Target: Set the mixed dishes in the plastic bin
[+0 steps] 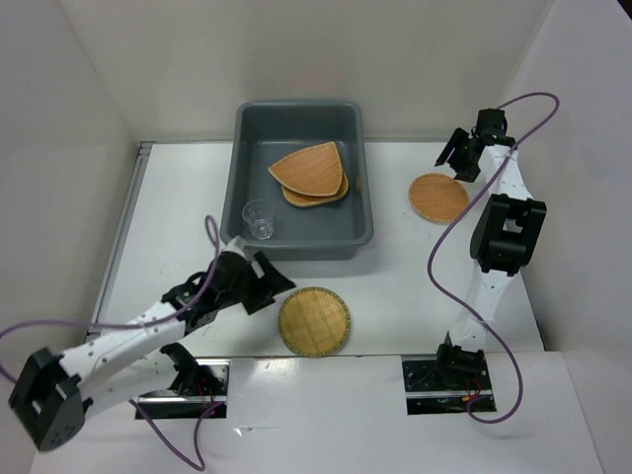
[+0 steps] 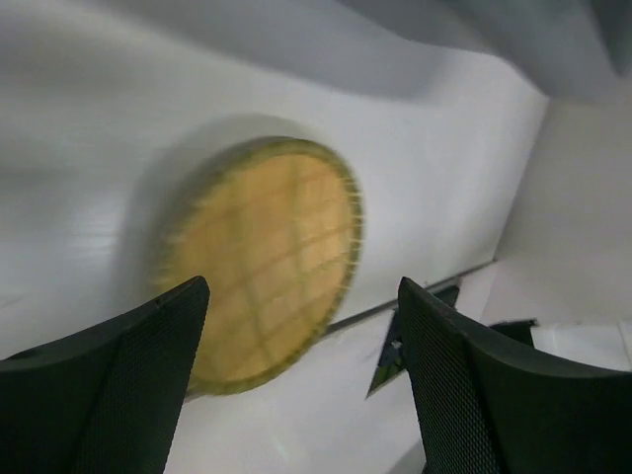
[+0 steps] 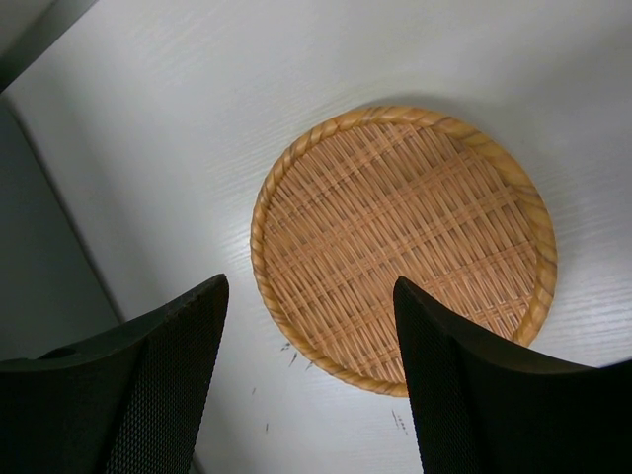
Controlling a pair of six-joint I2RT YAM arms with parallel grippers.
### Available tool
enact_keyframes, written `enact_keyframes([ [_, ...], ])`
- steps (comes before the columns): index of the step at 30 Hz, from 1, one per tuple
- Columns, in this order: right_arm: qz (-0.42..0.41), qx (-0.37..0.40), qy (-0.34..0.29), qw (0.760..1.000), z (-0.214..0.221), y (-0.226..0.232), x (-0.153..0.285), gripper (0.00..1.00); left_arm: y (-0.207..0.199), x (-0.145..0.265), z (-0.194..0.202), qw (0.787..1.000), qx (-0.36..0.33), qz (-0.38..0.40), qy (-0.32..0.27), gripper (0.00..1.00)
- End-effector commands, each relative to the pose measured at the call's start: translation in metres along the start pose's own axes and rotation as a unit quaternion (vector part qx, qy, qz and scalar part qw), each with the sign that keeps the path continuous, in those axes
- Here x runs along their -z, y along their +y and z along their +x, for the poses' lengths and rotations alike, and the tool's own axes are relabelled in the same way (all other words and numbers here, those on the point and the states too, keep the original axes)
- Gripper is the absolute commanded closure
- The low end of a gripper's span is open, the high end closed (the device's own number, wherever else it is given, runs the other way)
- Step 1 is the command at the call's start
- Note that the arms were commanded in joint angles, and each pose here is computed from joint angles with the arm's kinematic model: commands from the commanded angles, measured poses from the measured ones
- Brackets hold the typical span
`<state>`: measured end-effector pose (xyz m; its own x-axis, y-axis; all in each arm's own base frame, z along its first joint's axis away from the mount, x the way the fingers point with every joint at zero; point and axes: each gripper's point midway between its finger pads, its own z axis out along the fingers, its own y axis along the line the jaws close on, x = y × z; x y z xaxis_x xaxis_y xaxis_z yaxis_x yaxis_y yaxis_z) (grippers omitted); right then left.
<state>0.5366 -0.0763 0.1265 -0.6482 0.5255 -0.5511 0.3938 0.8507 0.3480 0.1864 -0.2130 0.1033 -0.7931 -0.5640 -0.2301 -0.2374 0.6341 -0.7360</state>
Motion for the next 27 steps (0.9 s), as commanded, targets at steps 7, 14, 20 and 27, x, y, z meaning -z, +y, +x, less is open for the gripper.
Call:
enact_keyframes([
  [7,-0.021,0.001,-0.055,0.998,-0.039,0.006,0.027,0.27,-0.041,-0.013,0.003,0.998,-0.030,0.039,-0.029,0.15],
  [14,-0.032,-0.004,-0.045,0.998,-0.035,0.009,0.024,0.27,-0.020,-0.019,0.014,0.999,-0.034,-0.027,-0.005,0.15],
  [20,-0.032,-0.004,-0.045,0.998,-0.035,0.009,0.024,0.27,0.017,-0.031,0.037,0.992,-0.052,-0.110,0.039,0.15],
  [27,-0.028,-0.005,-0.037,0.999,-0.030,0.005,0.016,0.27,0.036,-0.021,0.040,0.988,-0.059,-0.139,0.040,0.15],
])
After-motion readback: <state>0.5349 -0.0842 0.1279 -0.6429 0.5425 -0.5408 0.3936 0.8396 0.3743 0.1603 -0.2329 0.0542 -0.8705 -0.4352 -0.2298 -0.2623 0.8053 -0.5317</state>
